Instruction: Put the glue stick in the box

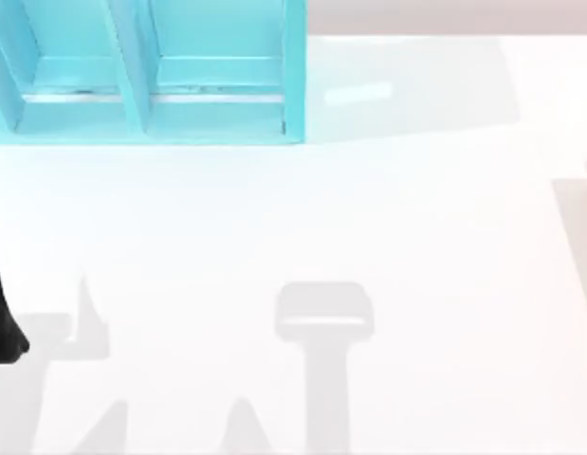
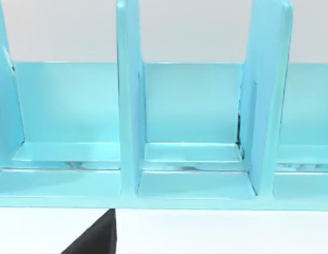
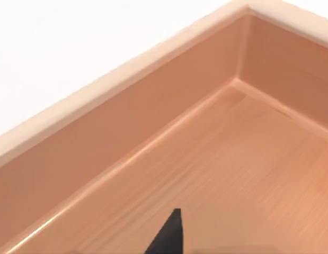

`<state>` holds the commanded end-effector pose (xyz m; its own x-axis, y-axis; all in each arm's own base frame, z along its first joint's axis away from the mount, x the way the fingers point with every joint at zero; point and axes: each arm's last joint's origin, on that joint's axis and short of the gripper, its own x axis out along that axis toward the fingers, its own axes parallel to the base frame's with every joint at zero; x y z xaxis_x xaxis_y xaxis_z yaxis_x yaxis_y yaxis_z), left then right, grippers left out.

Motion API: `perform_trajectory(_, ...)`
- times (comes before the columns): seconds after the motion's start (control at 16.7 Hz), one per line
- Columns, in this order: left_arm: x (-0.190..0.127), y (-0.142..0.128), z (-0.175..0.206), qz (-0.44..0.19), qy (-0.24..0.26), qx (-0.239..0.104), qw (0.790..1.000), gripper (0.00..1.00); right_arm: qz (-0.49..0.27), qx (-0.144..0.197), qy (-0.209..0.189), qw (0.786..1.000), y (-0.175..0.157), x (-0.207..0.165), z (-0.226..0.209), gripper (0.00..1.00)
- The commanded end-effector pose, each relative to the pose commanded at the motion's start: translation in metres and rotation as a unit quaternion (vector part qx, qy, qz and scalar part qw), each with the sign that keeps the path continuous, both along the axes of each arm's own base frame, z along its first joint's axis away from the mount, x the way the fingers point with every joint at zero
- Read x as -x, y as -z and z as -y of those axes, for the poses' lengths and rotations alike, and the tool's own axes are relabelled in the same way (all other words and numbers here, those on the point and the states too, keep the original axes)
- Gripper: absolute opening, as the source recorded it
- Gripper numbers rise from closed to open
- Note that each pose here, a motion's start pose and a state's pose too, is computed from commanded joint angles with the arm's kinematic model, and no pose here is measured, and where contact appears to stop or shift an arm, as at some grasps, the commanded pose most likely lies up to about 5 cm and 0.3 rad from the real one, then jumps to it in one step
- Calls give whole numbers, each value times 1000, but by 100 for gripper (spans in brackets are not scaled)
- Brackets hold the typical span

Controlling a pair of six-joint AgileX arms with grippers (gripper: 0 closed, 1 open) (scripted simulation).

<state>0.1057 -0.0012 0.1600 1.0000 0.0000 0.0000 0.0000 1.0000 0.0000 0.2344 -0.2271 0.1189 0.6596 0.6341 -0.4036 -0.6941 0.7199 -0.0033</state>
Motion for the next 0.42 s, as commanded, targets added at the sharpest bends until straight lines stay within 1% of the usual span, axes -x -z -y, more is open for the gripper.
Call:
perform_trajectory(0.06,0,0,0,0,0,0,1000,100,0,0,0,1000,0,0,0,98)
perform_trajectory(0.12,0,0,0,0,0,0,1000,100,0,0,0,1000,0,0,0,100)
perform_trajectory(0.42,0,0,0,0,0,0,1000,100,0,0,0,1000,0,0,0,100)
